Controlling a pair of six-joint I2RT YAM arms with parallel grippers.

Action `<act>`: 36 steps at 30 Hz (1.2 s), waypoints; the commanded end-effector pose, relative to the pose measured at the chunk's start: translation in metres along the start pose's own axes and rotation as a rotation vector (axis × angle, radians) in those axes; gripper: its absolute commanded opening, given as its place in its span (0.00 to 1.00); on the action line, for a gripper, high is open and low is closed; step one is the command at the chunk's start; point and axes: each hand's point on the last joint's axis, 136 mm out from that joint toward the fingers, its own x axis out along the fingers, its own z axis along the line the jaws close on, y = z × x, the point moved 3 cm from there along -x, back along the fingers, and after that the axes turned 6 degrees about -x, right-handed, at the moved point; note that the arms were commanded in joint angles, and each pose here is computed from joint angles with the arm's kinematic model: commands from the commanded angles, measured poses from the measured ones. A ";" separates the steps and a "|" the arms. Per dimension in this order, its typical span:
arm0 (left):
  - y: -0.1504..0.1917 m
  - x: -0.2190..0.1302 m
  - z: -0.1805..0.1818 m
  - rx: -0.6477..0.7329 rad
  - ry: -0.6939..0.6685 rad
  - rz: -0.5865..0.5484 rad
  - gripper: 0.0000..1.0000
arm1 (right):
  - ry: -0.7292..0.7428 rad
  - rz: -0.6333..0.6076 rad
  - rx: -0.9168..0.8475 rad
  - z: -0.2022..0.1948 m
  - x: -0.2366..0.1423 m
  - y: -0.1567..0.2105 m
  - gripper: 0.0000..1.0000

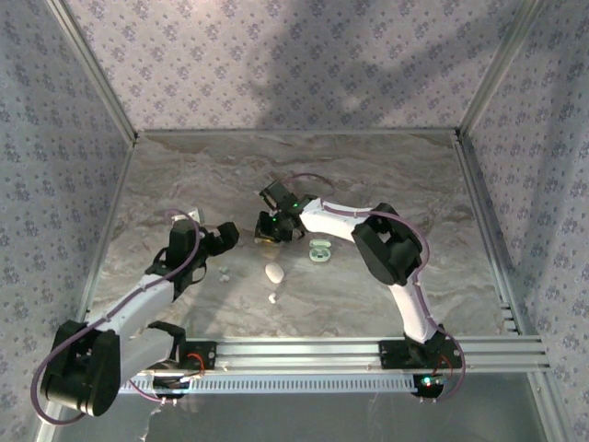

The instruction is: Insert the wireless bluetooth earbuds into the charging case

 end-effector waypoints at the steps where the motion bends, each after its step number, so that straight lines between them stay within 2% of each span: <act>1: -0.011 0.002 -0.027 0.035 0.093 -0.007 1.00 | 0.061 -0.030 -0.041 -0.006 -0.023 -0.001 0.17; 12: 0.004 0.010 -0.051 0.109 0.158 0.055 1.00 | 0.317 -0.110 -0.163 -0.033 -0.079 0.010 0.17; 25: 0.019 0.013 -0.076 0.142 0.291 0.118 1.00 | 0.637 -0.129 -0.296 -0.067 -0.152 0.035 0.18; 36: 0.027 0.014 -0.085 0.177 0.315 0.137 1.00 | 0.827 -0.111 -0.348 -0.089 -0.174 0.051 0.19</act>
